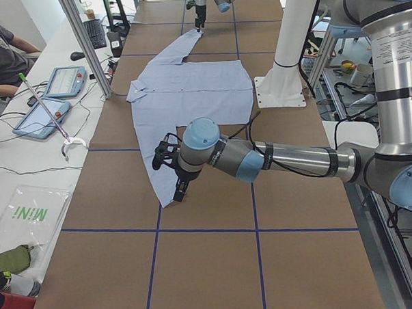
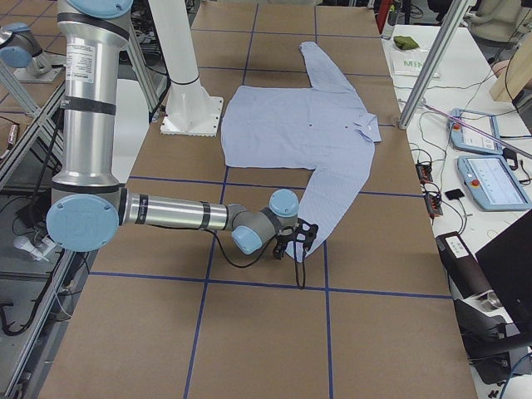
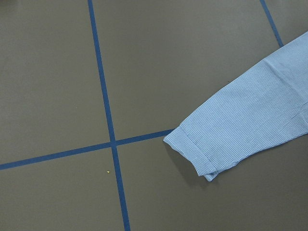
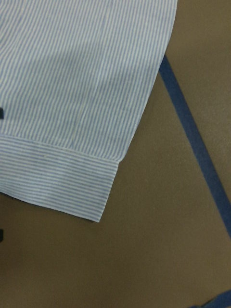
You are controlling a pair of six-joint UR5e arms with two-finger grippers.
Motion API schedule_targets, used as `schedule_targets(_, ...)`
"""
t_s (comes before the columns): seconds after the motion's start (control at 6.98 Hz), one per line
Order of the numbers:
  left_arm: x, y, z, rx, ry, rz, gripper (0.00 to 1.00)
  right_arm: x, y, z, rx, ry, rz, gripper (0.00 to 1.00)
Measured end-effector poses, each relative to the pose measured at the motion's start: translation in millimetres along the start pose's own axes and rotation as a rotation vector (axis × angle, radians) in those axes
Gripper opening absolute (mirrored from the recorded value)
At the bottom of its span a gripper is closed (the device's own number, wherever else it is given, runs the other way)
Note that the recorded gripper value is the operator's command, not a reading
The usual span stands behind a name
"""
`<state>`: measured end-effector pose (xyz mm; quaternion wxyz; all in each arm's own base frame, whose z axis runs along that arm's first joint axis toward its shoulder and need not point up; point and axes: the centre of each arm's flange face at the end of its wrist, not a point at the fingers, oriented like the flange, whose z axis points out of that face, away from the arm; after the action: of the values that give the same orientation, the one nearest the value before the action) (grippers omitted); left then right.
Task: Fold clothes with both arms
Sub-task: 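Move the right gripper to the cuff of the sleeve nearest it and grasp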
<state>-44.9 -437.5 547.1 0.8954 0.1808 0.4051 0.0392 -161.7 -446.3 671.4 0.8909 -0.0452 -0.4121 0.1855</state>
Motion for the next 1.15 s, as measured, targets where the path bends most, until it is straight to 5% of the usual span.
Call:
schedule_targets(0.14,0,0,0,0.001,0.000,0.001,1.00,0,1,1,-0.002,0.001,0.006,0.40)
schedule_targets(0.29,1,0,0,0.001,0.000,0.001,1.00,-2,1,1,-0.003,-0.001,0.015,0.00)
schedule_targets(1.15,7,4,-3,-0.005,0.042,0.002,1.00,-41,5,-20,0.007,-0.058,0.007,0.00)
